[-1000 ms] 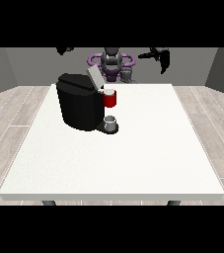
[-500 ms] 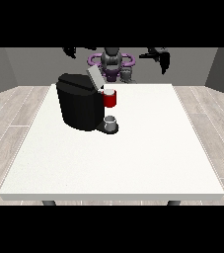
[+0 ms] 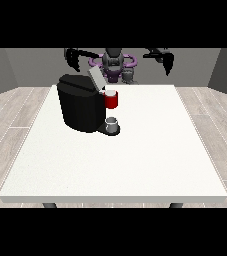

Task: Insert the coffee pod into the coffee machine and close the lid

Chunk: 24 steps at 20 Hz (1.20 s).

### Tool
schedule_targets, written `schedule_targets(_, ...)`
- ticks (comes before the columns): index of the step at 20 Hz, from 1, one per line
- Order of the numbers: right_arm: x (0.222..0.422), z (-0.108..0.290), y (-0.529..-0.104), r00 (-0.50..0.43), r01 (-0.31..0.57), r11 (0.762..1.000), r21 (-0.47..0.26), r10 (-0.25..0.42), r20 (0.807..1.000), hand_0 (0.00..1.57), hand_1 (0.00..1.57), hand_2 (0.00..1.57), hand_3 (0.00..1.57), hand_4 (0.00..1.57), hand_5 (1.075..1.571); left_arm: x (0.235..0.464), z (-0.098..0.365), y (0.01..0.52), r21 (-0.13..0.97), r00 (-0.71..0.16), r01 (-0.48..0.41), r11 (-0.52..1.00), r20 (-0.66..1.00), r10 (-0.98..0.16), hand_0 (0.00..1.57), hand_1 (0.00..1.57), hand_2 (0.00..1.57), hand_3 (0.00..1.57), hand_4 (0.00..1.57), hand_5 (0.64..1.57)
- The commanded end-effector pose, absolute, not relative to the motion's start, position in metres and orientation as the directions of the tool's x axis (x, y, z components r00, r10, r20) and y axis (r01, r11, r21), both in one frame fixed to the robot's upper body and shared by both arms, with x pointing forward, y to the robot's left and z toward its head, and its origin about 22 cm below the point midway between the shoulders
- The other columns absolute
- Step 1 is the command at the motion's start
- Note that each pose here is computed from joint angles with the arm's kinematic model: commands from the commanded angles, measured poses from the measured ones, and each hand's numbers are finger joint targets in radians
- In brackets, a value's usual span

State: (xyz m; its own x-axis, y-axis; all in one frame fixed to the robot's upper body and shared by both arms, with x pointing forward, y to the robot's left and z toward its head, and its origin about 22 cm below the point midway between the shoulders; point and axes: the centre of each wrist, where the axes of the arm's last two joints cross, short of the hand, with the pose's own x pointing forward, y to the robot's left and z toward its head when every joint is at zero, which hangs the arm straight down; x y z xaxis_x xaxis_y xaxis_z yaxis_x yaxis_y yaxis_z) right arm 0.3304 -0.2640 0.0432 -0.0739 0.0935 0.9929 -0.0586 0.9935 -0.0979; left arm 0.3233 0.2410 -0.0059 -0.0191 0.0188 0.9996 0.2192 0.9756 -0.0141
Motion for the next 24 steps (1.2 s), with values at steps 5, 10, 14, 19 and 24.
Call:
schedule_targets(5,0.353,0.048,-0.251,-0.119,-0.097,0.989,-0.116,0.104,0.987,0.00,0.00,0.00,0.00,0.00,1.571,0.303,0.002,0.258,0.018,-0.074,0.183,0.983,0.997,-0.005,0.00,0.00,0.00,0.00,0.00,1.571)
schedule_targets(10,0.370,0.069,-0.256,-0.111,-0.126,0.983,-0.135,0.121,0.986,0.00,0.00,0.00,0.00,0.00,1.571,0.302,0.013,0.259,0.024,-0.115,0.153,0.988,0.993,-0.006,0.00,0.00,0.00,0.00,0.00,1.571)
schedule_targets(14,0.372,0.055,-0.245,-0.116,-0.096,0.982,-0.161,0.149,0.982,0.00,0.00,0.00,0.00,0.00,1.571,0.305,0.039,0.266,0.026,-0.079,0.190,0.981,0.997,-0.011,0.00,0.00,0.00,0.00,0.00,1.571)
schedule_targets(19,0.375,0.050,-0.232,-0.159,-0.120,0.982,-0.144,0.124,0.979,0.00,0.00,0.00,0.00,0.00,1.571,0.308,0.039,0.269,0.035,-0.142,0.126,0.991,0.990,-0.016,0.00,0.00,0.00,0.00,0.00,1.571)
schedule_targets(24,0.381,0.059,-0.227,-0.123,-0.178,0.966,-0.187,0.167,0.978,0.00,0.00,0.00,0.00,0.00,1.571,0.297,0.021,0.256,0.043,-0.132,0.123,0.991,0.991,-0.027,0.00,0.00,0.00,0.00,0.00,1.571)
